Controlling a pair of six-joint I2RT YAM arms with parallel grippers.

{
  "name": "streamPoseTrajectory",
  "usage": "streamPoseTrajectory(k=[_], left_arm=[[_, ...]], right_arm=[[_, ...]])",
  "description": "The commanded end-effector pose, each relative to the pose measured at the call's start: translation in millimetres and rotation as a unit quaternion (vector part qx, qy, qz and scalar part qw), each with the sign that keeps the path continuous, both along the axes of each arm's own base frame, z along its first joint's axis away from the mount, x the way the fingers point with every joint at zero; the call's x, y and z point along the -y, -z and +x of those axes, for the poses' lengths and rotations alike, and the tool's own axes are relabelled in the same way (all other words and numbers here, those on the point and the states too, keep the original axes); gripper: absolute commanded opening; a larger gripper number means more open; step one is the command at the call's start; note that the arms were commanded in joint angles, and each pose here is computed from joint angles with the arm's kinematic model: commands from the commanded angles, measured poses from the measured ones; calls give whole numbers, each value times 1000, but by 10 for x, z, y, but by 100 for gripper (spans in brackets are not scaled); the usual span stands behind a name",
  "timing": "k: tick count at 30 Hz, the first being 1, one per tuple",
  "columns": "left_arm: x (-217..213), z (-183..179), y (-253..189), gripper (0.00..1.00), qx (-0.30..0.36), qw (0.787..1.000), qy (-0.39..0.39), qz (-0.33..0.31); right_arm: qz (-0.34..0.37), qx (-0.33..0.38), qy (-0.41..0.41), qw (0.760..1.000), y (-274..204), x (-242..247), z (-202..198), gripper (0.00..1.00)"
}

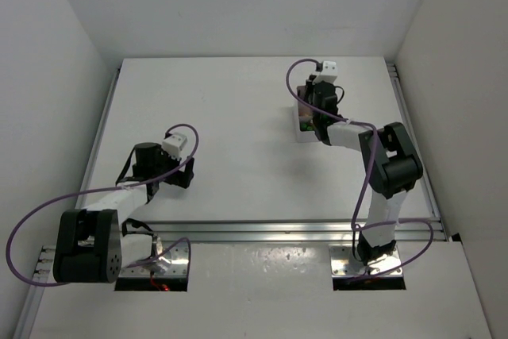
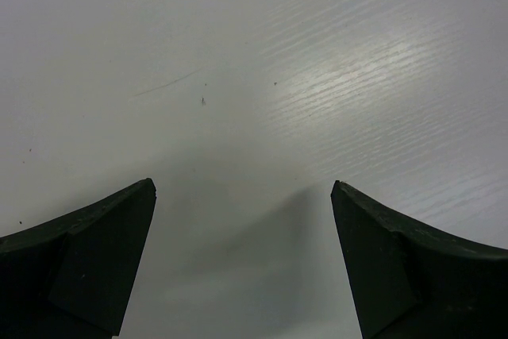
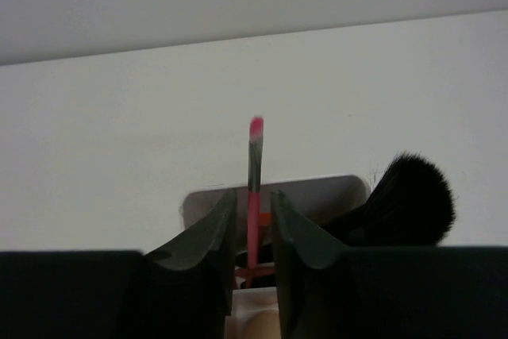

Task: Organize the makeup

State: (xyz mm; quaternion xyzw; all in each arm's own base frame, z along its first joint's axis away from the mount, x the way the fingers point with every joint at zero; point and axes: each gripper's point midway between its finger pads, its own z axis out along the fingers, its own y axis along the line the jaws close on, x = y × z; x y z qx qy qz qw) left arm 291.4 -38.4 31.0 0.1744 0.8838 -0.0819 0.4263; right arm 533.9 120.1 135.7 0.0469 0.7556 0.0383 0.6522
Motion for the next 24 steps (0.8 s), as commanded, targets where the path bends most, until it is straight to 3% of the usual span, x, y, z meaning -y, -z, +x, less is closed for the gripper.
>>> streamPoseTrajectory(k=[1, 4, 8, 11, 15, 16, 19, 20, 24], left_arm=[[5, 158, -180, 99, 30, 1000, 5, -7], [5, 142, -165, 99, 25, 1000, 5, -7], [5, 142, -165, 99, 25, 1000, 5, -7], [5, 158, -180, 99, 30, 1000, 5, -7], [12, 148, -199, 99, 38, 999, 0, -13], [34, 127, -175, 99, 37, 999, -1, -22], [53, 144, -213, 99, 45, 998, -16, -41], [60, 124, -211, 99, 47, 998, -20, -47], [86, 75, -166, 99, 45, 996, -38, -71]], right_arm=[[34, 34, -5, 999, -188, -60, 92, 28], [34, 42, -22, 998, -282, -102, 70, 48], [21, 72, -9, 997, -505, -13, -44, 67], [4, 122, 17, 992, -1009, 162, -152, 78], [-30, 109, 38, 993, -1318, 385, -293, 88], [-43, 48, 43, 997, -1233, 522, -417, 91], [-23, -12, 39, 999, -1451, 715, -423, 96], [-42, -133, 64, 988, -1110, 1062, -641, 98], [-27, -290, 87, 953, -759, 1450, -1165, 100]])
